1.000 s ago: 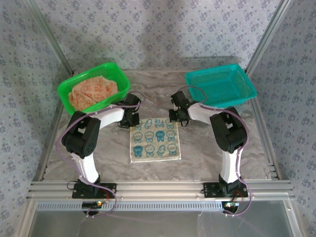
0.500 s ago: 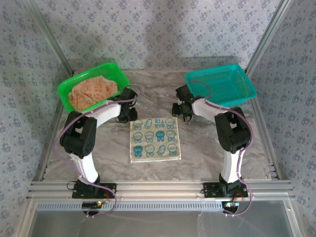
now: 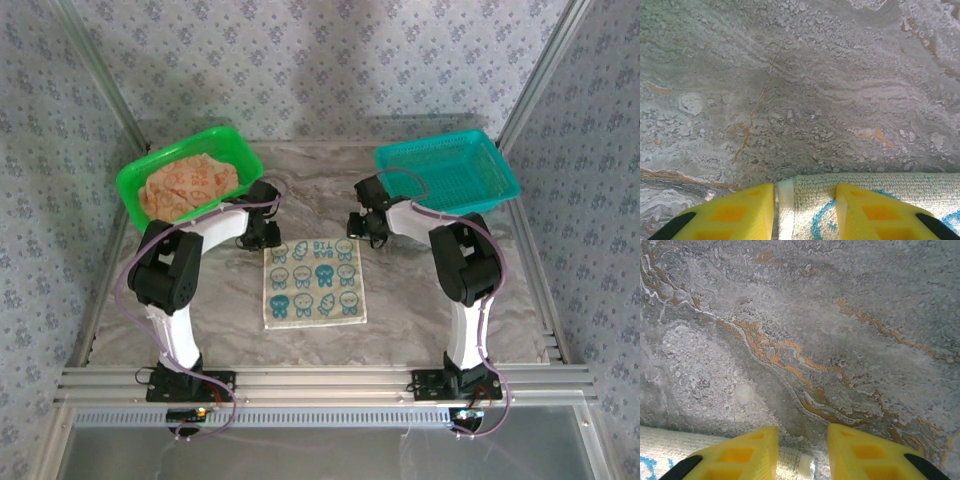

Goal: Fold and stack the towels

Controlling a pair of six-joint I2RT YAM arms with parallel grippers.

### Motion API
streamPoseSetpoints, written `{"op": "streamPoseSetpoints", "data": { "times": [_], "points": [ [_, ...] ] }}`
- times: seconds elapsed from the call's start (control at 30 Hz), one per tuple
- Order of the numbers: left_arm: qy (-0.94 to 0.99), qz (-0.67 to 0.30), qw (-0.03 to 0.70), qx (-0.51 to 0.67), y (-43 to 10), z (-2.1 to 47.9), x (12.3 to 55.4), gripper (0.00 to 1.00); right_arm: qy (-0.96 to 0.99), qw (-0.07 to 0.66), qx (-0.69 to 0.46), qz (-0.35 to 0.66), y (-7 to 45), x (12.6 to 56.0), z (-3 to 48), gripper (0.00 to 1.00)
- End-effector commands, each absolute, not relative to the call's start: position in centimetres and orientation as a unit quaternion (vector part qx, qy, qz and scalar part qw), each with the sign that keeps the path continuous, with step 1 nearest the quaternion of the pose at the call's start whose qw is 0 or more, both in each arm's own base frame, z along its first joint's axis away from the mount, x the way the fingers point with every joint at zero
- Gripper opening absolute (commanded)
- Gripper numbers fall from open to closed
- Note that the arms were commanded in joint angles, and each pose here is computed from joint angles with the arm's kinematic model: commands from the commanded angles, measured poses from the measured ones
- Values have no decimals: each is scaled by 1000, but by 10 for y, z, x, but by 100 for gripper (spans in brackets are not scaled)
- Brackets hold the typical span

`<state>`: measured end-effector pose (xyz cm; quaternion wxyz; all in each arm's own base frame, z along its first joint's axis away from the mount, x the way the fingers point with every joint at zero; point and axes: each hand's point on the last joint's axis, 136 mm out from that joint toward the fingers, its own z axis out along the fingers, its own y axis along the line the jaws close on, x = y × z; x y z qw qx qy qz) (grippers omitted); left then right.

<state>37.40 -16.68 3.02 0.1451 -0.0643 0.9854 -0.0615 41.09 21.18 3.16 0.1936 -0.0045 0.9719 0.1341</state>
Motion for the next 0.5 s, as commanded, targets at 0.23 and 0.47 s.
{"op": "streamPoseSetpoints", "data": {
  "times": [0.23, 0.47],
  "points": [
    [990, -39, 123, -57, -159, 12, 366, 37, 977, 161, -3, 142, 219, 401, 9, 32],
    [990, -43, 121, -54, -161, 9, 366, 29, 978, 155, -11, 137, 222, 396, 4, 22]
  ]
}}
